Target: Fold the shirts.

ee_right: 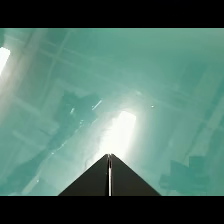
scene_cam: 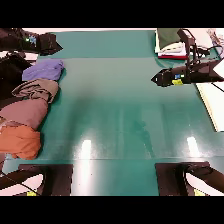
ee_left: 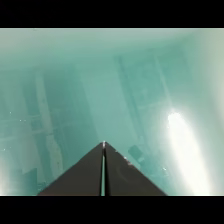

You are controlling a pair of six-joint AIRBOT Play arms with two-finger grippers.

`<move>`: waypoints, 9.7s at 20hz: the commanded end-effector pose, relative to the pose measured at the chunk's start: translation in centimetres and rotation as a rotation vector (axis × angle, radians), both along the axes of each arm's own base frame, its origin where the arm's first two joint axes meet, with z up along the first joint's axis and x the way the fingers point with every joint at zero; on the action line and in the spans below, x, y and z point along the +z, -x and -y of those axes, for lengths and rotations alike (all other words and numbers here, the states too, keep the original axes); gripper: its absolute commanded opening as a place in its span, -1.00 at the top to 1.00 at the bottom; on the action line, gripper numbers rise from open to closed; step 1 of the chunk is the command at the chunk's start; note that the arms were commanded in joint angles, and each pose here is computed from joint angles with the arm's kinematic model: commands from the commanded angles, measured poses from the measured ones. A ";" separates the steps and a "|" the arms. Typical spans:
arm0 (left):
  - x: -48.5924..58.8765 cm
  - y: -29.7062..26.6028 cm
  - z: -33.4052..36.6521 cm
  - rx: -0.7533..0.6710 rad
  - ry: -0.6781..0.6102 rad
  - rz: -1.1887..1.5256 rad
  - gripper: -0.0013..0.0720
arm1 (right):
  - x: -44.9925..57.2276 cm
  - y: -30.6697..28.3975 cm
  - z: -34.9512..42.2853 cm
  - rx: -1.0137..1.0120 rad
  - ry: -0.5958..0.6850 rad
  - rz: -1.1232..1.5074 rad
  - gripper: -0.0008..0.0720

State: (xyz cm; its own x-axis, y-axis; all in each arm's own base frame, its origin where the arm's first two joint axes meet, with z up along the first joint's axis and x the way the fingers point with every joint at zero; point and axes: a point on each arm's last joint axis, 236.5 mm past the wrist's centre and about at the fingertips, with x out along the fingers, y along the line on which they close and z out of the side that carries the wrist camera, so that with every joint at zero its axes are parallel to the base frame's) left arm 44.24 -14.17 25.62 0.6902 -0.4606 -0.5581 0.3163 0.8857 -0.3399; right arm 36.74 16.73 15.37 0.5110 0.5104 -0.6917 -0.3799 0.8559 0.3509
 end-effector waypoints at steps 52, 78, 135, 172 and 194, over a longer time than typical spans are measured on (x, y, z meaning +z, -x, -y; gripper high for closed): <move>-1.4 -15.2 -19.2 0.557 -0.378 0.170 0.91 | 10.4 0.2 -0.1 0.007 -0.042 0.234 0.94; -13.0 1.5 5.0 -0.017 -0.158 -0.231 -0.74 | 25.1 5.0 0.5 0.036 -0.086 0.551 0.94; -16.6 -0.4 2.1 -0.099 -0.124 -0.278 0.90 | -13.2 3.3 -10.6 0.223 -0.047 -0.297 0.94; -17.4 12.7 -0.2 -0.209 -0.163 -0.395 -0.71 | -4.9 10.6 8.4 -0.205 0.113 -0.216 -0.04; -32.3 15.8 -7.1 0.158 0.274 -0.866 -0.71 | -6.0 7.6 5.3 -0.113 0.128 -0.228 -0.03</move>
